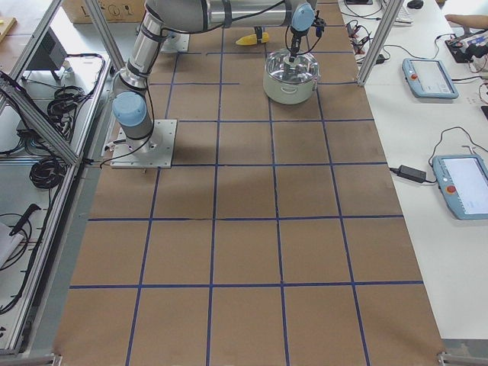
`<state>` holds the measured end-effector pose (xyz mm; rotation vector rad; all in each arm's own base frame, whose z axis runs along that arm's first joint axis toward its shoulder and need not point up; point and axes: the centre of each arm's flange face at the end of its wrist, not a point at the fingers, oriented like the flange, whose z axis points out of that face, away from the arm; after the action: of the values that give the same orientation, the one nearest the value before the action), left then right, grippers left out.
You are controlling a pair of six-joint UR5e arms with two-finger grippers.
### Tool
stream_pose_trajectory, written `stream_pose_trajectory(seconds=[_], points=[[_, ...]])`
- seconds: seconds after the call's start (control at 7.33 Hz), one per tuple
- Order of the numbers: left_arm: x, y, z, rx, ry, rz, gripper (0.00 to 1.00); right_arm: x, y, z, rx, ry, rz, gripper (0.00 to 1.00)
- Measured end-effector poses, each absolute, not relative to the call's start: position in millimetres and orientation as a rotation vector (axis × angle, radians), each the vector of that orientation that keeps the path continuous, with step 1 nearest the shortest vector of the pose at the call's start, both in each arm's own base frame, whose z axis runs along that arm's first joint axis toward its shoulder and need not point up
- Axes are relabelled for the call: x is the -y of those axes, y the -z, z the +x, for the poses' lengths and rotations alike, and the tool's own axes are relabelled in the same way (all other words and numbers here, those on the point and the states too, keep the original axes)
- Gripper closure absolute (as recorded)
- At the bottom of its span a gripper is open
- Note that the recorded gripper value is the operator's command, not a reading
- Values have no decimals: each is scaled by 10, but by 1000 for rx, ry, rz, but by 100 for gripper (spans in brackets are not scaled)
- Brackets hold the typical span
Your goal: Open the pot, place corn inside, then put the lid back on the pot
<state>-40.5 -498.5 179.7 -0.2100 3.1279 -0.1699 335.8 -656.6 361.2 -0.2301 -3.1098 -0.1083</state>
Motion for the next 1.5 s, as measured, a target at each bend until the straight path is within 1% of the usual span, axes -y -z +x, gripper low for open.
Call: stream_pose_trajectory(seconds=[0.27,0.41,0.55,0.82,0.95,1.23,1.5], points=[[5031,-1981,-371,-3111,133,-214,92,6587,-4020,3350,3128,44,-222,80],[5090,-2214,-345,-3104,79,-215,93,6559,-4251,3274,3128,33,-173,82],[5171,-2533,-331,-3092,20,-226,92,6588,-4416,3011,3116,41,-90,82],[5341,-3173,-494,-3073,-17,-254,92,6787,-4587,2100,3105,82,63,82],[5430,-3457,-759,-3073,11,-245,92,6873,-4608,1623,3106,112,137,82],[5645,-3908,-1580,-3086,63,-230,92,6955,-4506,847,3114,185,202,85],[5928,-3992,-2582,-3124,82,-115,92,6927,-4295,486,3118,273,221,87]])
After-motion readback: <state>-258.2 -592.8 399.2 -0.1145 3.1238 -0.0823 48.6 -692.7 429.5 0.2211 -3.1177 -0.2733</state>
